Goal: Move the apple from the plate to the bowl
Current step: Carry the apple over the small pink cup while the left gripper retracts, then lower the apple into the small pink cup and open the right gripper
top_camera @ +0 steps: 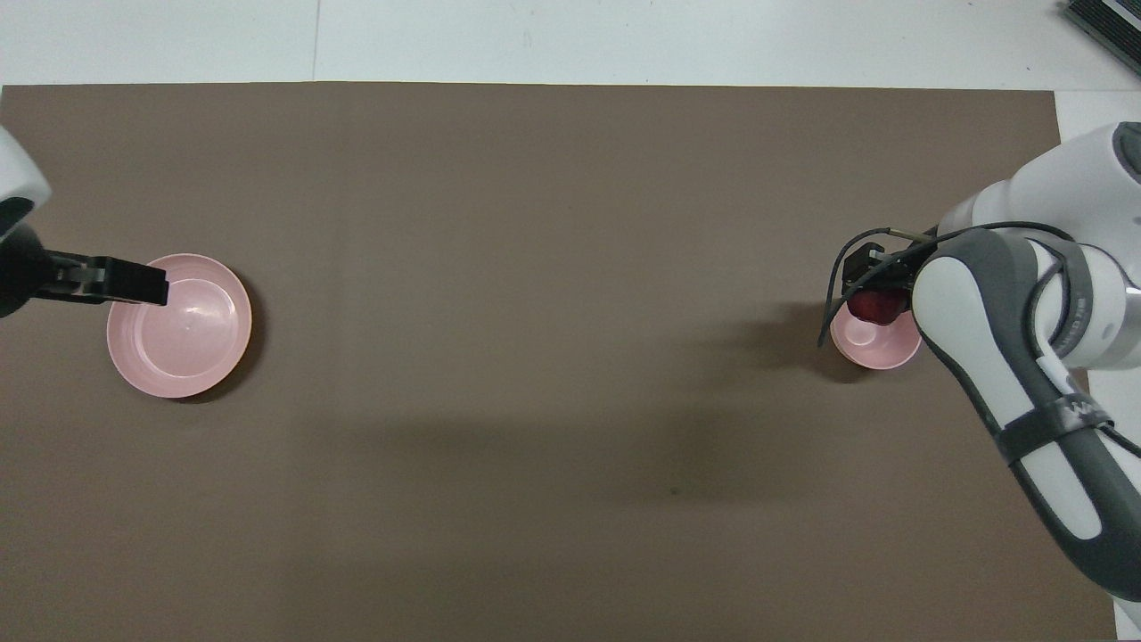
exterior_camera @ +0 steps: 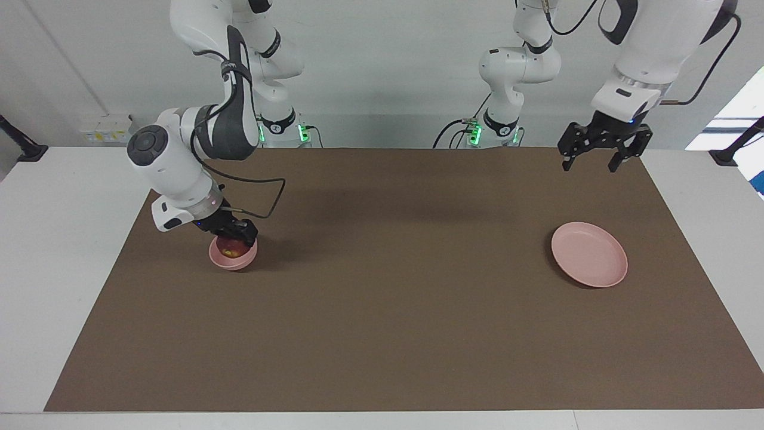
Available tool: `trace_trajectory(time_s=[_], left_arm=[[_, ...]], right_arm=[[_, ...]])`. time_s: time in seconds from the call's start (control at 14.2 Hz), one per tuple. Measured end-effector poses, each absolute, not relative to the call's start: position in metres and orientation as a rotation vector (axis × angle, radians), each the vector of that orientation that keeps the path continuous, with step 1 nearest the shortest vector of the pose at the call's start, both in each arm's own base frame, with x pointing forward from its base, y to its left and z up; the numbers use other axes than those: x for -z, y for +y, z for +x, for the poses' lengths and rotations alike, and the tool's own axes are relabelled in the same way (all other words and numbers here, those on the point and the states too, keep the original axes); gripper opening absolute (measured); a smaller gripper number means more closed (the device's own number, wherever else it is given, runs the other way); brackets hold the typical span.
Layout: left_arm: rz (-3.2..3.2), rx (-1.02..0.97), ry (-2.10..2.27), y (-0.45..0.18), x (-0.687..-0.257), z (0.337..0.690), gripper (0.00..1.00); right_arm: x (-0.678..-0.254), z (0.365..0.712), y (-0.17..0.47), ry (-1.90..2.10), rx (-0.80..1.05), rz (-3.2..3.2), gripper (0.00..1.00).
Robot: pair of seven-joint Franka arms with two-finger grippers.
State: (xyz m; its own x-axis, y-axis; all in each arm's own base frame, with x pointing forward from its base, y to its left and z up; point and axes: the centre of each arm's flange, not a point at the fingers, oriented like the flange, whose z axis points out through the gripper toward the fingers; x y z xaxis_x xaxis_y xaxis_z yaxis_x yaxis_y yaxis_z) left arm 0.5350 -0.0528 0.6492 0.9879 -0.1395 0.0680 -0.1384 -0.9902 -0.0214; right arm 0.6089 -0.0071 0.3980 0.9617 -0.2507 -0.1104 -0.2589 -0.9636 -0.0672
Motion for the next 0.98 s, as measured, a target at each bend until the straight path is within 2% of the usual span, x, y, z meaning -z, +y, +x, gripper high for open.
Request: trace_trajectory(time_s=[0.35, 0.98], left_arm=[[-3.116, 0.023, 0.243, -0.046, -0.683, 0.529, 1.00], [-3.123, 0.006, 0.217, -0.034, -0.687, 0.535, 1.00]], right_arm=[[-0.370, 0.599, -0.030, 0.371, -0.155, -3.034, 0.75], [-0.357, 0.598, -0.029, 0.374, -0.157, -3.037, 0.75]])
